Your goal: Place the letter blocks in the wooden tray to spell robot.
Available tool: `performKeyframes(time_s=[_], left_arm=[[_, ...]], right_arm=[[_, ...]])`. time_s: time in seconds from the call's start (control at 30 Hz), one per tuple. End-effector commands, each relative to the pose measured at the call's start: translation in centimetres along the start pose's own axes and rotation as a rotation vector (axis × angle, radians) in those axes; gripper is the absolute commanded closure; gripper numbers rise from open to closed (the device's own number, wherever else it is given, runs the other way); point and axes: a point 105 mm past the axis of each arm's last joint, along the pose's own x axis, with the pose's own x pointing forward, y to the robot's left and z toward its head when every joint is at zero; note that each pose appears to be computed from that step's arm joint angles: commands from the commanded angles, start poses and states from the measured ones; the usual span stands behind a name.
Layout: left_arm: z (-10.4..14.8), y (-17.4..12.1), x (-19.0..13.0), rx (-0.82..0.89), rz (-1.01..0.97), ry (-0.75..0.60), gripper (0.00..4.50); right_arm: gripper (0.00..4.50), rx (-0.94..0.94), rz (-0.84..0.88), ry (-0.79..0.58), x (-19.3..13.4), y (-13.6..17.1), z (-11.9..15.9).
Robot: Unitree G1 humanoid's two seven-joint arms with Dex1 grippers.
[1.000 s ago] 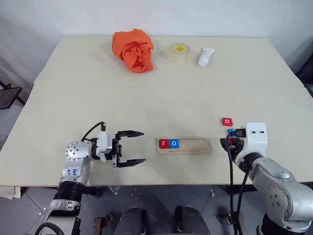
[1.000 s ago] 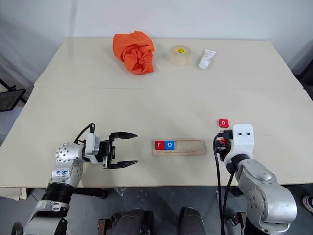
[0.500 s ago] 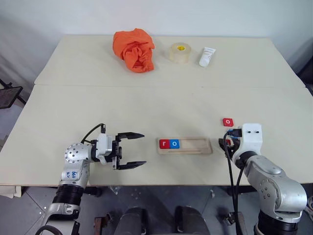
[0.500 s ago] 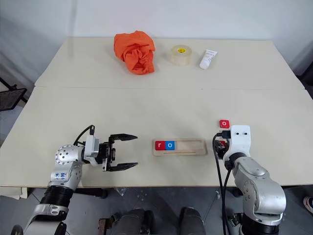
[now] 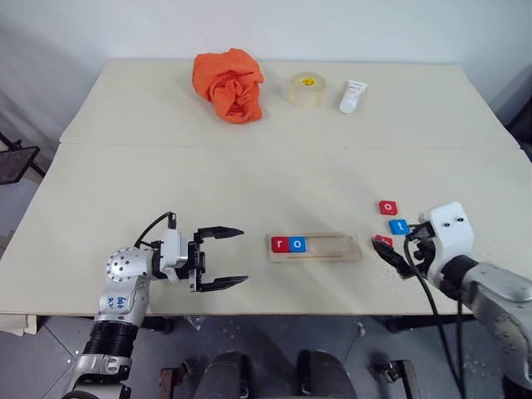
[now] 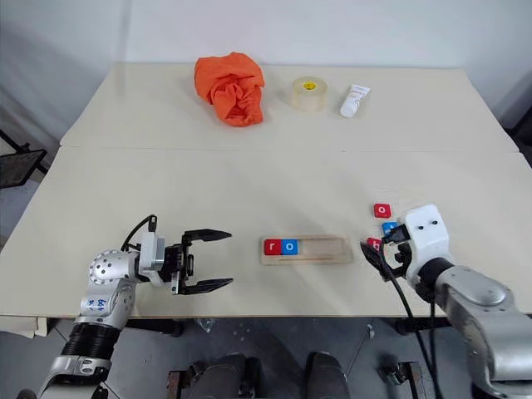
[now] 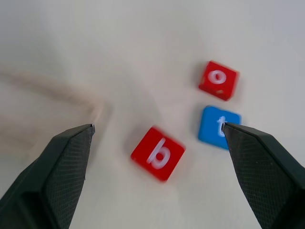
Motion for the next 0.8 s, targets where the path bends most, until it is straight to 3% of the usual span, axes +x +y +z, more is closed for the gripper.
performKeyframes(time_s=[0.03,0.17,0.43,0.8], left_arm=[[0.8,0.0,0.2,0.025,0.002,-0.03,0.0],[0.7,-0.2,0.3,0.023,0.002,-0.036,0.0],[0.8,-0.7,0.3,0.03,0.055,-0.039,0.0],[1.1,-1.6,-0.5,0.036,0.12,-0.014,0.0]], right_arm=[[0.02,-0.126,0.143,-0.005,-0.7,0.0,0.5],[0.02,-0.233,0.263,0.052,-0.6,-0.6,-0.3],[0.02,-0.441,0.438,0.172,2.1,-4.7,-1.2],[0.02,-0.478,0.577,0.143,4.3,-3.4,-0.3]])
